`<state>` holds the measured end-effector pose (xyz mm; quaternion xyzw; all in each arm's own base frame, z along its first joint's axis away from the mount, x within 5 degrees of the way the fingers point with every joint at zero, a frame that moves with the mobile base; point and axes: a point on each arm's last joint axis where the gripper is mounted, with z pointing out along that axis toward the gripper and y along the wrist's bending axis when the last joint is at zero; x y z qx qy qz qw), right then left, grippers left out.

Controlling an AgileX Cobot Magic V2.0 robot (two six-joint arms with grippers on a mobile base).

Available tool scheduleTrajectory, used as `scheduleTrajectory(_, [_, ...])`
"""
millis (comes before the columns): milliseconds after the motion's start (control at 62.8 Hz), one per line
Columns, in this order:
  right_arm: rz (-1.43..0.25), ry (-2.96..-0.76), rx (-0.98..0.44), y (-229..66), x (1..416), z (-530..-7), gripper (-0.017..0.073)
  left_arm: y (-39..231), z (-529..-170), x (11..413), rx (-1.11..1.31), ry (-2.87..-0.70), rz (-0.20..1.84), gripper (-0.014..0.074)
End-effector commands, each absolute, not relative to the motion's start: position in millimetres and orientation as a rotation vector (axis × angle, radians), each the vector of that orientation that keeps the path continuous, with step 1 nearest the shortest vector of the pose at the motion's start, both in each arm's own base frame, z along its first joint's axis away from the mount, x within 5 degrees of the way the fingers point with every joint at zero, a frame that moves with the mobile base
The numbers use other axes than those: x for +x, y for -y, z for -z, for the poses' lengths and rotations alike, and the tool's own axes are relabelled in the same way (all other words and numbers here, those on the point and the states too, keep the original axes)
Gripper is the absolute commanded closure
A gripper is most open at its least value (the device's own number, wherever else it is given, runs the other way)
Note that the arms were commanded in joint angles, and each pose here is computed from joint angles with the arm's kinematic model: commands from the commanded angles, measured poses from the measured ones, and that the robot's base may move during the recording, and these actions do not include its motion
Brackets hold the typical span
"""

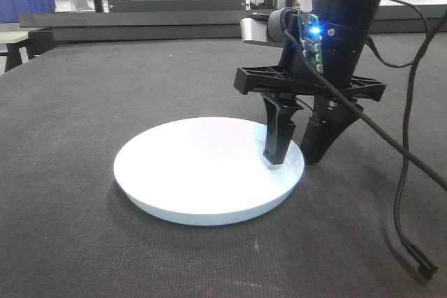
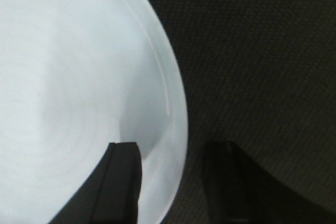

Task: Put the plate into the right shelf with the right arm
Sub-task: 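Close the right gripper on the white plate's rim, then lift the white plate off the table with the right gripper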

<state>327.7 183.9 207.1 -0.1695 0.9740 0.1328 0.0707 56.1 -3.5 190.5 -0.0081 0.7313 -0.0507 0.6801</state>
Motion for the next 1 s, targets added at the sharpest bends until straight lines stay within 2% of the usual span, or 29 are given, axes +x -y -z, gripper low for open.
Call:
scheduleTrajectory(0, [-0.444, -2.833, -0.490, -185.8, 329.8, -233.6, 0.0171, 4.0, -195.0, 56.4, -0.018, -1.564, 0.130, 0.0640])
scheduleTrajectory(143, [-0.439, -2.858, -0.495, -186.2, 330.1, -228.2, 0.0201, 4.0, -195.0, 56.4, -0.018, -1.564, 0.130, 0.0640])
scheduleTrajectory(366, [-0.434, -2.870, -0.495, -184.7, 330.1, -227.2, 0.0431, 4.0, -195.0, 56.4, -0.018, -1.564, 0.130, 0.0640])
scheduleTrajectory(477, [-0.419, -2.866, -0.503, -184.1, 330.7, -227.5, 0.0510, 4.0, -195.0, 56.4, -0.018, -1.564, 0.130, 0.0640])
scheduleTrajectory(605, [-0.413, -2.840, -0.513, -184.4, 333.6, -237.2, 0.0511, 4.0, -195.0, 56.4, -0.018, -1.564, 0.130, 0.0640])
scheduleTrajectory(764, [-0.413, -2.733, -0.525, -181.0, 331.4, -274.8, 0.0511, 4.0, -195.0, 56.4, -0.018, -1.564, 0.130, 0.0640])
scheduleTrajectory(987, [-0.438, -2.498, -0.518, -160.6, 293.2, -354.4, 0.0509, 4.0, -195.0, 56.4, -0.018, -1.564, 0.130, 0.0640])
